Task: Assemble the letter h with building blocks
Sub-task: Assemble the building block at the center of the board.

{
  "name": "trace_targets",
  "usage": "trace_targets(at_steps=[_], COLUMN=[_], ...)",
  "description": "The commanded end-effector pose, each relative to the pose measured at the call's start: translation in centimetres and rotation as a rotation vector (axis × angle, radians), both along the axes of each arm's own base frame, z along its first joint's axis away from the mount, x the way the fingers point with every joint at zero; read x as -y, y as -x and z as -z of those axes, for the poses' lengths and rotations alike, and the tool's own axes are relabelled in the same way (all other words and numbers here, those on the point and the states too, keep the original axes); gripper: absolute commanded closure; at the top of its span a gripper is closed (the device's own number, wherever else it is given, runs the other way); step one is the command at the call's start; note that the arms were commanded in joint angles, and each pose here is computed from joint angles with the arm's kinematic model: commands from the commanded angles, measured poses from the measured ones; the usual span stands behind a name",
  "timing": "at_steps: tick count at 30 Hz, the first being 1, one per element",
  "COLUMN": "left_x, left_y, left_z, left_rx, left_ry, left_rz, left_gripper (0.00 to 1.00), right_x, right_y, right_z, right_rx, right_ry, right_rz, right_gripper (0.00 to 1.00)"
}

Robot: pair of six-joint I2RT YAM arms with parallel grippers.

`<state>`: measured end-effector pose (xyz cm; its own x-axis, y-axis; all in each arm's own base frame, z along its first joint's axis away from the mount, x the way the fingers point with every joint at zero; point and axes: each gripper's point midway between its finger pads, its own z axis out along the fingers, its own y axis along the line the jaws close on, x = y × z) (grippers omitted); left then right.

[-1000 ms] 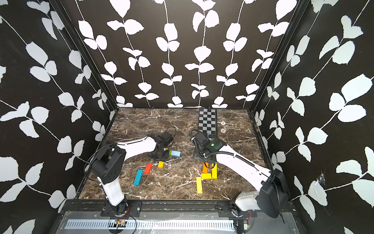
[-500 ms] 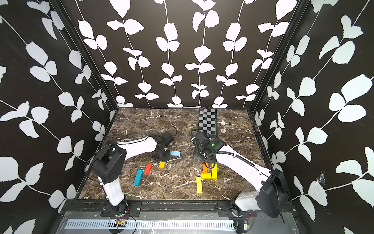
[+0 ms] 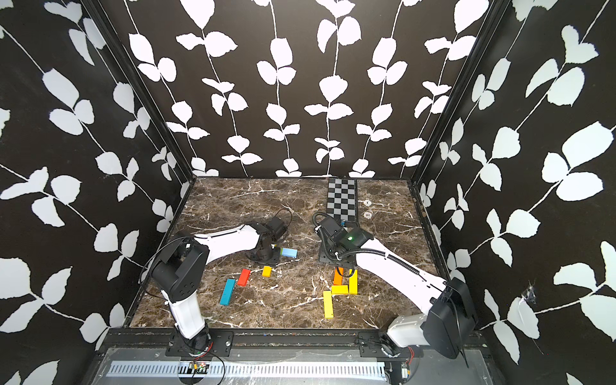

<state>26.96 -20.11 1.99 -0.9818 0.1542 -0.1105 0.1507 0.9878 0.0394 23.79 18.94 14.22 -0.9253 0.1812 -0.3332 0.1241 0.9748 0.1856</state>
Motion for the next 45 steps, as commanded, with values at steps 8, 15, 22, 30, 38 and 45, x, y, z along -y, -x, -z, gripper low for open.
trace_targets(at_steps=[8,15,22,30,38,45], left_x=[-1.0,-1.1,-1.4,-1.0,-7.5,-14.0], left_y=[0.1,0.1,0.1,-0.2,2.3,9.7], left_z=[0.6,0.9,0.3,-3.2,-12.0,-10.2], left_rx=[-0.013,-0.015,0.000,0.065,0.256,0.195], left_ry=[-0.063,-0.075,-0.079,-0.026,-0.111,-0.118], left_rz=[0.015,0.016,0.003,0.013,-0.081,-0.287], left_gripper=[0.65,0.66,0.45,0.33,0.27,0.20], right_x=[0.5,0.5,0.4,0.5,0.6,0.6], right_y=[0.2,0.2,0.2,0.1,-0.1,0.0], right_z=[0.2,0.2,0.1,-0.6,-2.3,-2.0], right_rx=[-0.005,-0.003,-0.001,0.017,0.064,0.071], right_ry=[0.007,0.007,0.002,-0.003,0.006,0.022], right_rz=[0.015,0.016,0.013,0.006,-0.050,-0.108], right_gripper=[0.34,0.34,0.34,0.34,0.32,0.28])
